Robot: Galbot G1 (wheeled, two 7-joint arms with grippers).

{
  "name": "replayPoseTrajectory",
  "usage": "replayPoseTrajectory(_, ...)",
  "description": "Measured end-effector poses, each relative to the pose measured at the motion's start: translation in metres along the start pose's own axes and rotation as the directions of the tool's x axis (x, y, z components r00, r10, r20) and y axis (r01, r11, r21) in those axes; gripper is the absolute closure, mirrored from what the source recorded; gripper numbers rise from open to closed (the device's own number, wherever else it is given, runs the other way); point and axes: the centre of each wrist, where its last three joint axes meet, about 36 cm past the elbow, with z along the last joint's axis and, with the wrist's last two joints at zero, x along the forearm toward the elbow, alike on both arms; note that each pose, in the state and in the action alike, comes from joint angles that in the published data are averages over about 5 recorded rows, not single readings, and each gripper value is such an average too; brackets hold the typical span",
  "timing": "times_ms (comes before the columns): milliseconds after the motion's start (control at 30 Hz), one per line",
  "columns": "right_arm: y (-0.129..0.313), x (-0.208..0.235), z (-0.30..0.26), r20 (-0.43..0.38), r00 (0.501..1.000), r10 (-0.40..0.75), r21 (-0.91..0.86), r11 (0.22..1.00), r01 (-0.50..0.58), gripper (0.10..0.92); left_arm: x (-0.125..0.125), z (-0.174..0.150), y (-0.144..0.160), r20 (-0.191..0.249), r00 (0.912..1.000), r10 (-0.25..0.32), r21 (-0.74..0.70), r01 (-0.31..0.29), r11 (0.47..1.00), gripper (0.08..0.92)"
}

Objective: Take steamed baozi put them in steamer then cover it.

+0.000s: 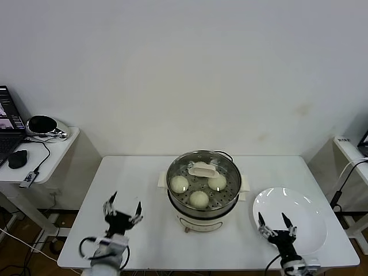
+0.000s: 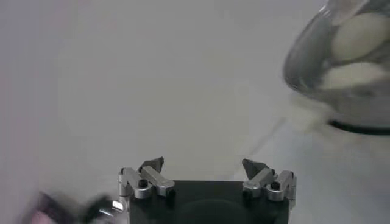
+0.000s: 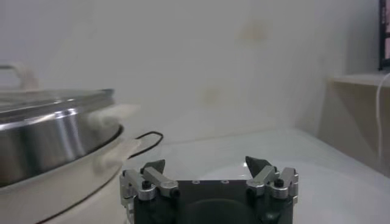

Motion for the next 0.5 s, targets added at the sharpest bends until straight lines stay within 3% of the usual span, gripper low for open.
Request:
replayPoseTrajectory(233,0.007,0.011,0.002,-0.056,0.998,-0.022,0.031,0.999,0.023,0.200,0.027,0.043,0.003,-0.056,0.9961,0.067,0.189,-0.056,0.980,0.177)
replayPoseTrajectory(500,0.007,0.024,0.000,-0.078,0.997,-0.015,0.064,0.998,0.020,0.200,0.060,0.055,0.000,-0.076,0.9904,0.115,0.296,-0.088,0.951,0.177)
